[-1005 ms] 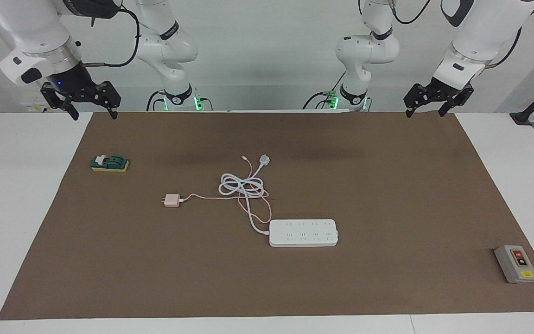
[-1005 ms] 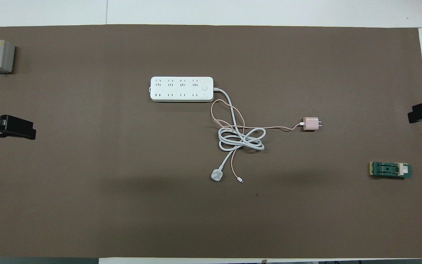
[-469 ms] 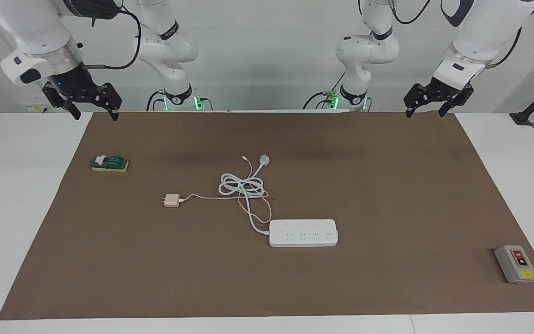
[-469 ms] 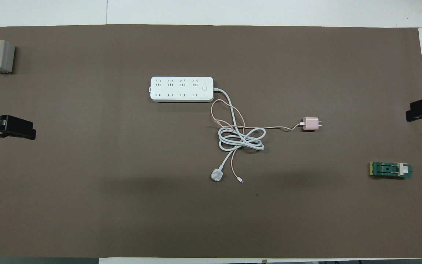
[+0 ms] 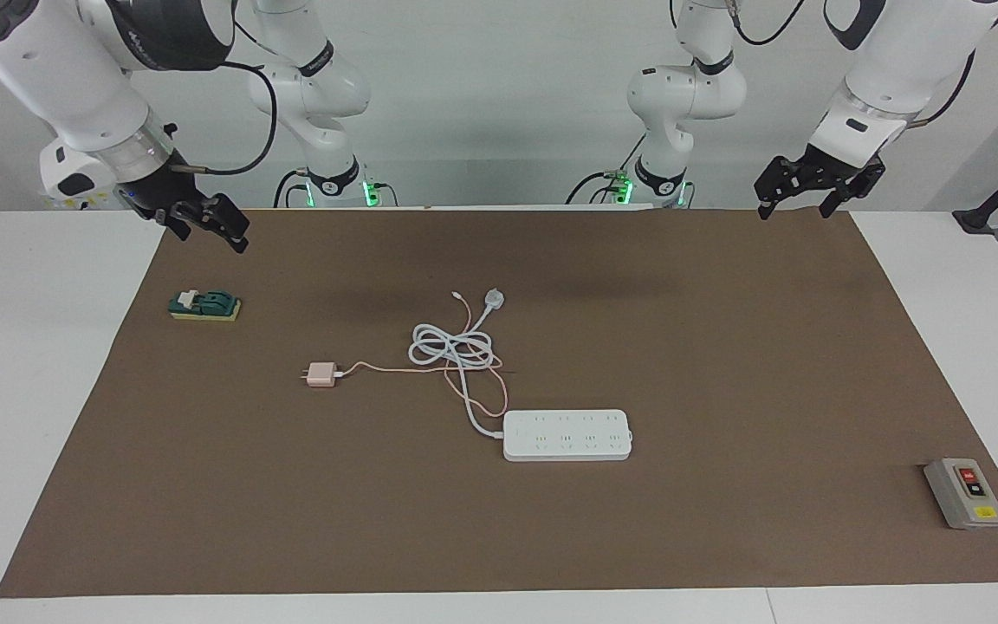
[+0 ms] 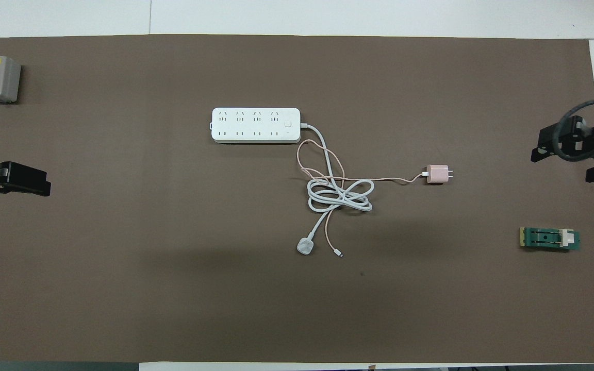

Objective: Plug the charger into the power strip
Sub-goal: 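Reach the right gripper over the pink charger and lower it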

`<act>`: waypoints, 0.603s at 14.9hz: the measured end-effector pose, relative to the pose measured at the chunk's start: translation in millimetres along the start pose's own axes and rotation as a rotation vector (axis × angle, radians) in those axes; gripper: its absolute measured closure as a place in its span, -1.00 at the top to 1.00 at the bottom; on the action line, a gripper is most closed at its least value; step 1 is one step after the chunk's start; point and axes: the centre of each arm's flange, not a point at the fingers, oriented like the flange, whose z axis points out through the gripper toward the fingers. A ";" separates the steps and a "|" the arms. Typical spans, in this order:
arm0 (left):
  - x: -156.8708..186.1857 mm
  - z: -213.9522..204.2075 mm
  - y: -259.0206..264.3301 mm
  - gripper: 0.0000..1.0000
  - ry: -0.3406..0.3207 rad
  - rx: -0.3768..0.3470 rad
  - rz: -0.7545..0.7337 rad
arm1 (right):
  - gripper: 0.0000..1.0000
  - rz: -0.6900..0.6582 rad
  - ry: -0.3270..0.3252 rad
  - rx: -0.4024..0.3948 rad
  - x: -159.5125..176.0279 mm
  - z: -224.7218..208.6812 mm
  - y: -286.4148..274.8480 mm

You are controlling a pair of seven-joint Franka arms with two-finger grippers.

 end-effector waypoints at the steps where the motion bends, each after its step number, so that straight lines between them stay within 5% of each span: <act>1: 0.0 0.0 0.0 1.00 0.000 0.000 0.000 | 1.00 0.069 -0.029 0.022 6.6 11.3 -2.9; 9: 0.0 0.0 0.0 1.00 0.000 0.000 0.000 | 1.00 0.529 -0.228 0.195 61.4 89.3 -5.7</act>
